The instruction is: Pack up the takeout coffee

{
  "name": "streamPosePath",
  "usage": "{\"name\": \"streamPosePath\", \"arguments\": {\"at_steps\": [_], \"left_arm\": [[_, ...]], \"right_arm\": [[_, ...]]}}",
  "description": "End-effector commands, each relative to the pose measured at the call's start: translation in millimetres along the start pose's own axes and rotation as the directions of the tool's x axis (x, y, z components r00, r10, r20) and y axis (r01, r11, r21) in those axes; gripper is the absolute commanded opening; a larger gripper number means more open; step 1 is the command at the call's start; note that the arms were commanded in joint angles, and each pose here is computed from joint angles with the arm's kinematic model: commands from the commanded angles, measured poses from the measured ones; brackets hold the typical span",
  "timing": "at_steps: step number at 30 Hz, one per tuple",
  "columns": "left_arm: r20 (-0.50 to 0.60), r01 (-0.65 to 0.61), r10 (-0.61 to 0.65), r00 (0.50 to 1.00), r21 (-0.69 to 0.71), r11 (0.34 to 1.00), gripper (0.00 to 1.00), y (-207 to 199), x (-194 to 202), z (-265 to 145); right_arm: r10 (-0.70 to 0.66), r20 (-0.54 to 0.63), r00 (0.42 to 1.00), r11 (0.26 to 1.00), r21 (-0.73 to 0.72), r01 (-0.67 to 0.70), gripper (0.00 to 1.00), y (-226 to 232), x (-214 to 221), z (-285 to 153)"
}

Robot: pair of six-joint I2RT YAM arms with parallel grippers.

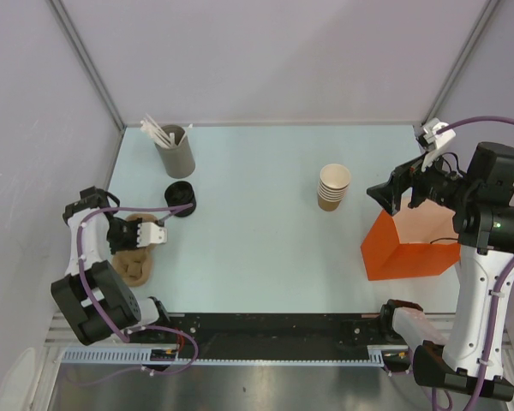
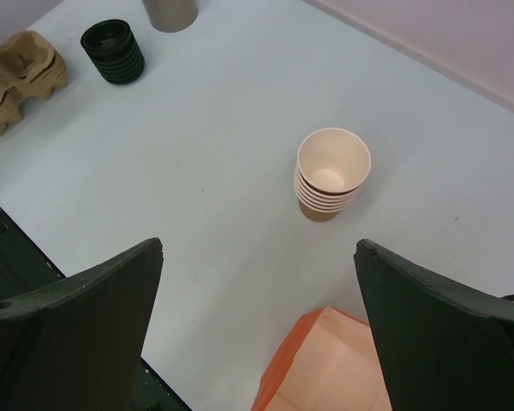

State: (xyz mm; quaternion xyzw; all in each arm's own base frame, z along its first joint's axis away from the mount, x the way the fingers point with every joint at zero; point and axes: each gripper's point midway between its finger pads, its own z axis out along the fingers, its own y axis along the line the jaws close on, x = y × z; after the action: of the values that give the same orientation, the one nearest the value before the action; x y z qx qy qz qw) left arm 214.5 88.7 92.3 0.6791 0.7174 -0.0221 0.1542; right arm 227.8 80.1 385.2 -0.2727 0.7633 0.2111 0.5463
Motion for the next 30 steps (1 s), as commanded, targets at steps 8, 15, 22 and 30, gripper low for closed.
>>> {"name": "streamPosePath", "arguments": {"at_steps": [8,15,22,30], "left_arm": [[0.037,-0.09,0.091,0.995,-0.014,0.996,0.0,7,-13,-22],[0.053,-0.146,0.15,0.987,-0.08,0.986,0.0,12,-32,-53],[0.032,-0.155,0.161,0.986,-0.143,0.978,0.0,23,-38,-74],[0.111,-0.275,0.322,0.94,-0.313,0.909,0.02,30,-89,-110]], "right_arm": [[-0.013,0.036,0.999,1.0,0.003,0.013,1.0,0,-9,-2],[-0.016,0.04,0.999,1.0,0.002,0.016,1.0,2,-10,-3],[-0.024,0.046,0.999,1.0,0.0,0.024,1.0,4,-11,-4],[-0.015,0.056,0.998,1.0,-0.006,0.016,1.0,3,-15,-2]]}}
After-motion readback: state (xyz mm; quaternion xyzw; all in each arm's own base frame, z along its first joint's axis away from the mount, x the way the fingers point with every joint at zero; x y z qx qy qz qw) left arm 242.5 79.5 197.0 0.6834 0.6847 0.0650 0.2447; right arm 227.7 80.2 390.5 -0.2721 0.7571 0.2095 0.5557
